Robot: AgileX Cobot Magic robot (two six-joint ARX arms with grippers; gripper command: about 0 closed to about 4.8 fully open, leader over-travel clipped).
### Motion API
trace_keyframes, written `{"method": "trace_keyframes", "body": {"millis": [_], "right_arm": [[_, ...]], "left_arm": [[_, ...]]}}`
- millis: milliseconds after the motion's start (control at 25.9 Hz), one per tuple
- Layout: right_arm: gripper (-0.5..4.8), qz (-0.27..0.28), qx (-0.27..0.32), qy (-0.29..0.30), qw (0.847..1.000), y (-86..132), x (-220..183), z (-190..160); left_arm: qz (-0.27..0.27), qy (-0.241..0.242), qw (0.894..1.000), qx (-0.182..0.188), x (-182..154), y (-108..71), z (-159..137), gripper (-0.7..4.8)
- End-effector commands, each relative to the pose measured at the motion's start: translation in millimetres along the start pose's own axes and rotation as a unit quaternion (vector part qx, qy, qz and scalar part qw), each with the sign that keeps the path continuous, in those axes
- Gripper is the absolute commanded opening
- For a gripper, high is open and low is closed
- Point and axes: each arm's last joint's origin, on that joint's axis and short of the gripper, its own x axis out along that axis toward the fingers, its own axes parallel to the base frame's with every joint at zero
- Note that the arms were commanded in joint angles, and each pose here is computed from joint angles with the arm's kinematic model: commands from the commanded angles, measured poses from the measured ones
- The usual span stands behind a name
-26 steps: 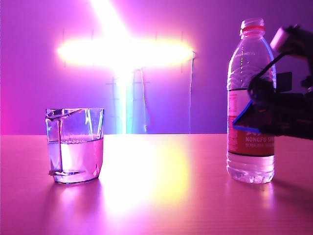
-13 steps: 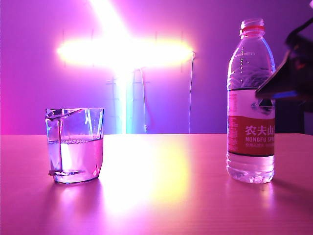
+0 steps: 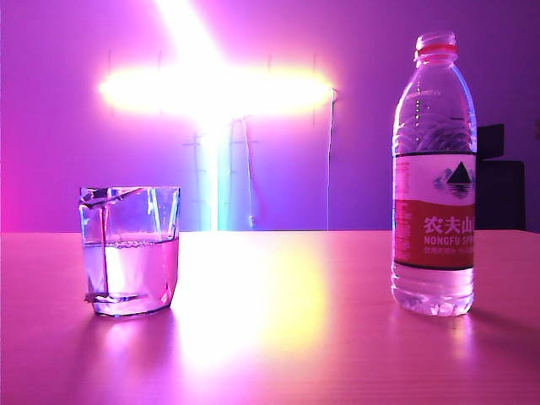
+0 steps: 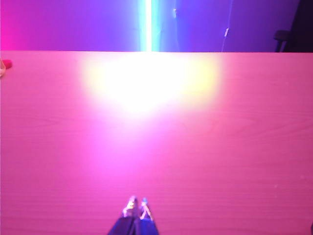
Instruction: Pick up the mineral water bottle on the table and pour water into the mug until it's half full.
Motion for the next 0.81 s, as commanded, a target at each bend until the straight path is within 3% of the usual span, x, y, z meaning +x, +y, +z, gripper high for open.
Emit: {"method": "trace_keyframes", "body": {"millis": [39,696,812], "right_arm": [[0.04,0.002,0.006,-0.035,0.999,1.1,-2.6,8.0],[0.22,0.006,0.006,-0.036,0.999,1.3,-2.8,8.2],[0.11,-0.038,-0.049,-0.055,0.997,-3.4,-2.8,11.7]], "left_arm": [[-0.002,-0.009,1.0,-0.001,-0.3,-0.2,2.6,-0.02],[-0.003,-0.009,1.0,-0.001,-0.3,-0.2,2.6,-0.02],[-0.003,-0.009,1.0,-0.001,-0.3,-0.2,2.6,-0.02]]}}
